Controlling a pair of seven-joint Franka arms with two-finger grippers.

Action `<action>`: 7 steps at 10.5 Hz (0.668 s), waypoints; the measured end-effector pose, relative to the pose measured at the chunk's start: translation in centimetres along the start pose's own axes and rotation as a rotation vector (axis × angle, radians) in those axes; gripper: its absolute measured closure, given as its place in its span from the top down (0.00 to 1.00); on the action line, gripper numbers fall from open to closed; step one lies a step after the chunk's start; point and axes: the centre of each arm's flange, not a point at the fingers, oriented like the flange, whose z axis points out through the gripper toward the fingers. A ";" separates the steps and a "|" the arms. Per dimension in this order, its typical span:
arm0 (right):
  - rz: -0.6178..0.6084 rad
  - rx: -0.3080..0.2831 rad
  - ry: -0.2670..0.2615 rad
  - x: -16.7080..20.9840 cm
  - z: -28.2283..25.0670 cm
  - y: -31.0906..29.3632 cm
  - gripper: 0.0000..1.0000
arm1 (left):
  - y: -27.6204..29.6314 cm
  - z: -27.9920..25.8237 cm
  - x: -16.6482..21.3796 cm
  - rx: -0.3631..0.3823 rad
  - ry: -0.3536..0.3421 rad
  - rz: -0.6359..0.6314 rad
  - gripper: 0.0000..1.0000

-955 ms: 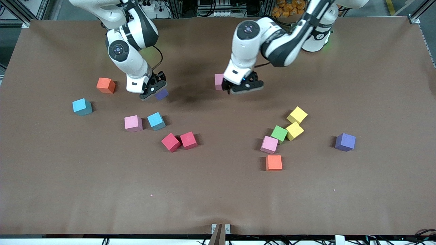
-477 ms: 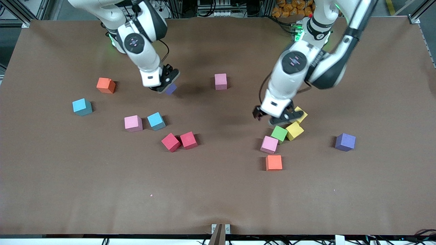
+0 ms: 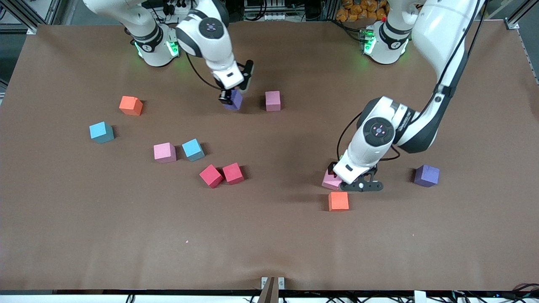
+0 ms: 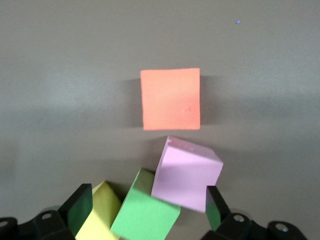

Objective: Arrange 11 blocks into digit 3

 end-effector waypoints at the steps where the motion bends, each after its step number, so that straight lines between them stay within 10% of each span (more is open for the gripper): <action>1: -0.046 0.008 0.005 1.9 0.6 -0.1 0.52 | 0.5 0.8 0.2 -0.005 -0.007 0.009 1.00; 7: -0.157 0.087 -0.057 5.1 2.7 0.4 0.52 | 5.1 4.4 -1.0 0.019 -0.021 0.124 1.00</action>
